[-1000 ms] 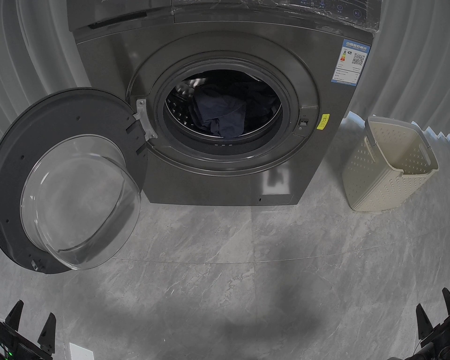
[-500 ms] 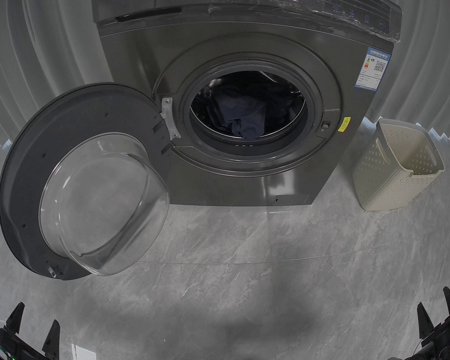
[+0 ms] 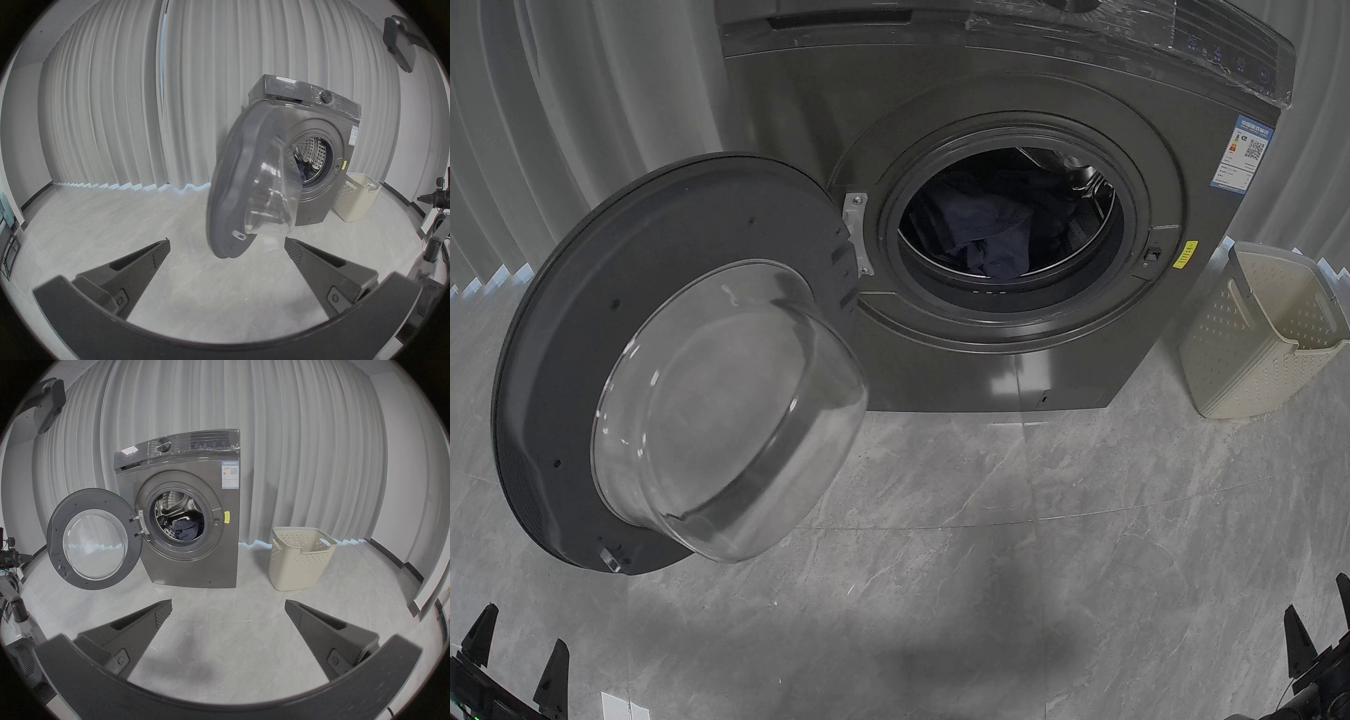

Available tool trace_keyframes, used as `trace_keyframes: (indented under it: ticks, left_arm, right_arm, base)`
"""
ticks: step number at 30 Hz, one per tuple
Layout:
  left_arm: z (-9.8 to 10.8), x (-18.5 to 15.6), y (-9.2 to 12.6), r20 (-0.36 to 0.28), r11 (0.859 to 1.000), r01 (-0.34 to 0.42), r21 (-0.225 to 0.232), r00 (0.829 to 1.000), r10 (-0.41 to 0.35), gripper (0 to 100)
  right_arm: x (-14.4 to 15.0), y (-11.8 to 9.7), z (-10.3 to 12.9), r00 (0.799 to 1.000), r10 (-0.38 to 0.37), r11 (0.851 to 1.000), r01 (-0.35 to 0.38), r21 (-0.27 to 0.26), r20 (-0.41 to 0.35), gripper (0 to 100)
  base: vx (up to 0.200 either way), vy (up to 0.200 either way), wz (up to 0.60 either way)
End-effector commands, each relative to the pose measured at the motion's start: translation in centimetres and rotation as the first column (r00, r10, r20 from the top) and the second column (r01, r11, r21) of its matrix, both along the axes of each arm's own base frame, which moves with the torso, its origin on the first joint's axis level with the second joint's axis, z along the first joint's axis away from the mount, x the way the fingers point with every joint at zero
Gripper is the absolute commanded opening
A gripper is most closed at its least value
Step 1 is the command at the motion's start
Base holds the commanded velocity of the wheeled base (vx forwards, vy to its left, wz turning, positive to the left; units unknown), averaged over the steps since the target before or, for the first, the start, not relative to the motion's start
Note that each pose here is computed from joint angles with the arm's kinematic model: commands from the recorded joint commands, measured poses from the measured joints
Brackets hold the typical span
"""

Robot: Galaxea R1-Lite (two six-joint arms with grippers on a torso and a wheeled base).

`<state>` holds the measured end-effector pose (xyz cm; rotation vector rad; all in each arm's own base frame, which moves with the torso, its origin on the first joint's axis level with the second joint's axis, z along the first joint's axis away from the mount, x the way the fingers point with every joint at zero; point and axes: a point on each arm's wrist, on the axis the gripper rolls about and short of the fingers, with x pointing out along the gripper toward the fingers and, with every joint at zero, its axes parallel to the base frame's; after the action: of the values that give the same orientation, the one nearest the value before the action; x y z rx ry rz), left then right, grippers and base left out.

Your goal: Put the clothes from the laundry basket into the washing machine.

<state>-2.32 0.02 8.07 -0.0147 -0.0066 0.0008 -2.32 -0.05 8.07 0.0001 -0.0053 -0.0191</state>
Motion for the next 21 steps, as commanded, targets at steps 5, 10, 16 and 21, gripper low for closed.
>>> trace_keyframes:
  ticks: [5,10,16,21]
  left_arm:
    - [-0.45,0.09,0.00,-0.011,1.000,-0.002,-0.002,1.000,0.002,100]
    - [-0.47,0.07,0.00,-0.010,1.000,-0.001,0.012,1.000,0.001,100]
    - [-0.50,0.08,-0.01,-0.010,1.000,-0.002,0.015,1.000,0.002,100]
    - [-0.47,0.06,0.02,-0.005,1.000,-0.019,0.024,1.000,0.019,100]
  right_arm:
    - [0.02,0.00,-0.43,1.000,0.001,1.000,-0.001,0.000,-0.002,100]
    - [0.02,0.00,-0.43,1.000,0.001,1.000,-0.001,0.000,-0.002,100]
    - [0.02,0.00,-0.43,1.000,0.001,1.000,-0.001,0.002,-0.002,100]
    - [0.02,0.00,-0.43,1.000,0.002,1.000,-0.002,0.002,-0.002,100]
  base:
    - [-0.160,0.000,0.00]
    - [-0.200,0.000,0.00]
    - [0.000,0.000,0.00]
    - [0.000,0.000,0.00]
